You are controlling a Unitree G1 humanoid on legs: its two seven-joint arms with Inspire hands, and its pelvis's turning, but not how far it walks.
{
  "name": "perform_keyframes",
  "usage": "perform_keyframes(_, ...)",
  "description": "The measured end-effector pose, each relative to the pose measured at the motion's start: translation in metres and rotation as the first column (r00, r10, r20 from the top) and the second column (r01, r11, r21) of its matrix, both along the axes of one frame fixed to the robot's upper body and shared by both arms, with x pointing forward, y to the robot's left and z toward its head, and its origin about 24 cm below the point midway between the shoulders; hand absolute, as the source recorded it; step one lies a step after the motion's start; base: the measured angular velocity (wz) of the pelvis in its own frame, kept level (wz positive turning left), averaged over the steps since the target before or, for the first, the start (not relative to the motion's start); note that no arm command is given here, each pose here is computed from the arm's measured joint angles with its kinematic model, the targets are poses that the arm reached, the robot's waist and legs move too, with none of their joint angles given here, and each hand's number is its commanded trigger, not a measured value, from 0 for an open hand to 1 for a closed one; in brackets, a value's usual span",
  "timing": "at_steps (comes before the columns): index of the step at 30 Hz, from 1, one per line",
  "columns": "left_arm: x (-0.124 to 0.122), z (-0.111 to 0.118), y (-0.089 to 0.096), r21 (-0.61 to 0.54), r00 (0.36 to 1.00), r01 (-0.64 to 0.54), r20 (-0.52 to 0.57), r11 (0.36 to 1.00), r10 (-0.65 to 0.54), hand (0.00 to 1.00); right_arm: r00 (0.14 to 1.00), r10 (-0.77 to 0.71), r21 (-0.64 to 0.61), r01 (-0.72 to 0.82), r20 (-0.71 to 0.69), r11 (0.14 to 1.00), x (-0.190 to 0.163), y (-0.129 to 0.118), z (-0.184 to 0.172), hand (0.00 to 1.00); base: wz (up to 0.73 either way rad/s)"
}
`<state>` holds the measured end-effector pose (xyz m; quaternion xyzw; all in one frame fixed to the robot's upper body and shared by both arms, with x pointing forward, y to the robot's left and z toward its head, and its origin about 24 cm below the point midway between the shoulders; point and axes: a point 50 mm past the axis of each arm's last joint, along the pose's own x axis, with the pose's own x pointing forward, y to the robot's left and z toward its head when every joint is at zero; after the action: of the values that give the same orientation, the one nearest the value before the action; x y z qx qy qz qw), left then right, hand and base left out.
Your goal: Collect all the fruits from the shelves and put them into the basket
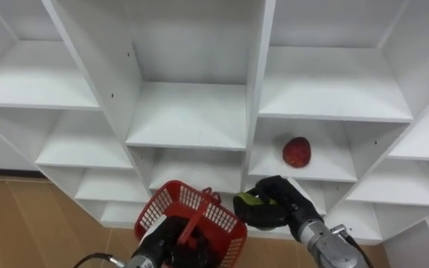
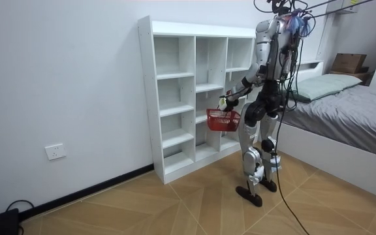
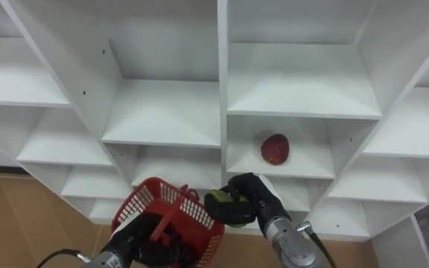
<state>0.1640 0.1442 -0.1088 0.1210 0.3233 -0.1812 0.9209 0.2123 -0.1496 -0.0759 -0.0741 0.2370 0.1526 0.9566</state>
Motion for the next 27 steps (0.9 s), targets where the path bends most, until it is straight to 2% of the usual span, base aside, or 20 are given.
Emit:
perform_keyframes(6,0.006,0.003,0.0,0.001,1.0,0.006,0.016,1.0,-0.006,1.0,1.0,-0.01,0.006,0.01,-0.014,1.0,0.002,0.001,-0.002,1.0,0.0)
perform_keyframes(11,0.005,0.002,-0.007,0.001,0.999,0.046,0.014,0.999,-0.046,1.0,0.997,-0.04,0.06,0.044,-0.064,0.997,-0.004,0.007,-0.01,1.0,0.01)
perform_keyframes(27,0.004,0.002,-0.014,0.012,0.997,0.081,0.018,0.997,-0.081,1.0,0.993,0.003,0.111,0.01,-0.117,0.994,-0.001,0.018,-0.016,1.0,0.0)
